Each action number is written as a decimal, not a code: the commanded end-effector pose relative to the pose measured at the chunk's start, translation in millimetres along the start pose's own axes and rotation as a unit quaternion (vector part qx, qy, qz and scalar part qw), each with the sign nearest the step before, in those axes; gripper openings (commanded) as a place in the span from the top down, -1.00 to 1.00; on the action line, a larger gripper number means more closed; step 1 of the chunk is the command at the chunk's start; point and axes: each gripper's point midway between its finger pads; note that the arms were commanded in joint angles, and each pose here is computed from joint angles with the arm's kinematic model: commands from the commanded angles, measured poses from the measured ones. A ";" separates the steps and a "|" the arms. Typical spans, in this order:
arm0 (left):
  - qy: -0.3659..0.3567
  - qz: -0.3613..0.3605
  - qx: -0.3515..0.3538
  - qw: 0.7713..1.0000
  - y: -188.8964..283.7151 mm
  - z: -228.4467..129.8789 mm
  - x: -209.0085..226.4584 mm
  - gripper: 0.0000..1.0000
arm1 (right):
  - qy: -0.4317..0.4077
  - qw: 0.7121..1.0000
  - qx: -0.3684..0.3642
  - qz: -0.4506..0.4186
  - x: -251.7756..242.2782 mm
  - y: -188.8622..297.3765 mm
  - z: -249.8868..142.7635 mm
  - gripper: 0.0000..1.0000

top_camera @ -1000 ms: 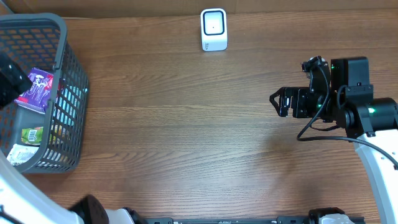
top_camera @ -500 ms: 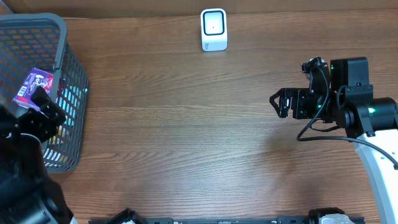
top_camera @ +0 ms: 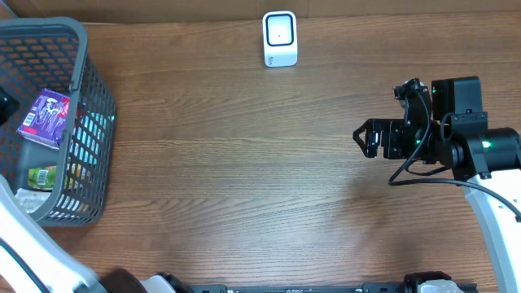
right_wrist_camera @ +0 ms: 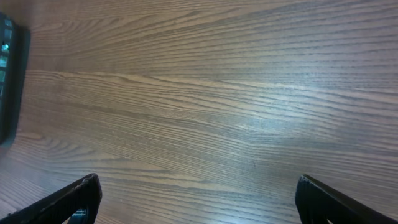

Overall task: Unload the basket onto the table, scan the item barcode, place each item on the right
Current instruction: 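Grasp the purple chocolate box in the basket with the left gripper, then lift the purple box out and place it on the table center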

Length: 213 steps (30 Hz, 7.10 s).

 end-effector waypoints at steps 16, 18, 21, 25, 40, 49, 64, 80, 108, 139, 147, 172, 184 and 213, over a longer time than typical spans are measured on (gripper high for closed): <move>-0.149 -0.039 0.186 0.970 -187.9 -104.8 -5.2 -1.00 | 0.008 1.000 -0.011 0.003 3.8 5.5 6.4 -1.00; -0.168 -0.043 0.200 0.964 -201.7 -117.7 -4.3 -1.00 | 0.008 1.000 -0.011 0.003 3.7 5.5 6.4 -1.00; -0.196 -0.033 0.213 0.957 -217.7 -132.5 -2.3 -1.00 | 0.008 1.000 -0.011 0.003 3.8 5.5 6.6 -1.00; -0.220 0.011 0.223 0.950 -234.8 -147.7 4.0 -1.00 | 0.009 1.000 -0.015 0.003 3.8 5.5 8.7 -1.00; -0.253 0.113 0.272 0.922 -266.7 -197.3 32.5 0.24 | 0.008 1.000 -0.017 0.003 3.8 5.5 9.2 -1.00; -0.197 0.129 0.271 0.933 -252.6 -189.3 29.1 0.92 | 0.008 1.000 -0.016 0.003 3.8 5.5 9.1 -1.00; -0.127 0.062 0.056 0.988 -73.8 2.4 -49.9 0.92 | 0.006 1.000 -0.013 0.003 3.8 5.5 7.2 -1.00; -0.090 0.027 0.089 0.992 -45.6 -14.5 -48.8 -1.00 | 0.008 1.000 -0.016 0.003 3.8 5.5 9.1 -1.00; -0.115 -0.049 0.402 0.907 -254.7 -219.7 -5.9 -0.99 | 0.010 1.000 -0.017 0.003 3.7 5.6 9.6 -1.00; -0.096 -0.030 0.200 0.975 -127.5 -30.7 -45.0 0.92 | 0.010 1.000 -0.022 0.003 3.8 5.7 12.1 -1.00; -0.071 -0.088 0.085 0.990 -31.8 27.6 -83.9 0.91 | 0.009 1.000 -0.020 0.003 3.7 5.6 10.7 -1.00; -0.395 -0.230 0.384 0.802 87.2 -284.3 -276.8 0.91 | 0.006 0.999 -0.009 -0.036 -9.8 5.9 5.7 -1.00; -0.400 -0.128 0.464 0.780 8.4 -439.1 -263.4 0.03 | 0.004 0.999 -0.001 -0.036 -9.7 5.9 1.8 -1.00; -0.013 0.008 0.226 0.974 45.6 -70.6 -75.1 -0.75 | 0.002 0.999 0.002 -0.036 -9.6 5.8 -0.1 -1.00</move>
Point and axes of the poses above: each gripper's point midway between its finger pads, its own y axis back along the fingers, its own x axis along the line the jaws close on, z = x × y, and after that the axes turned 8 degrees about y, right-handed
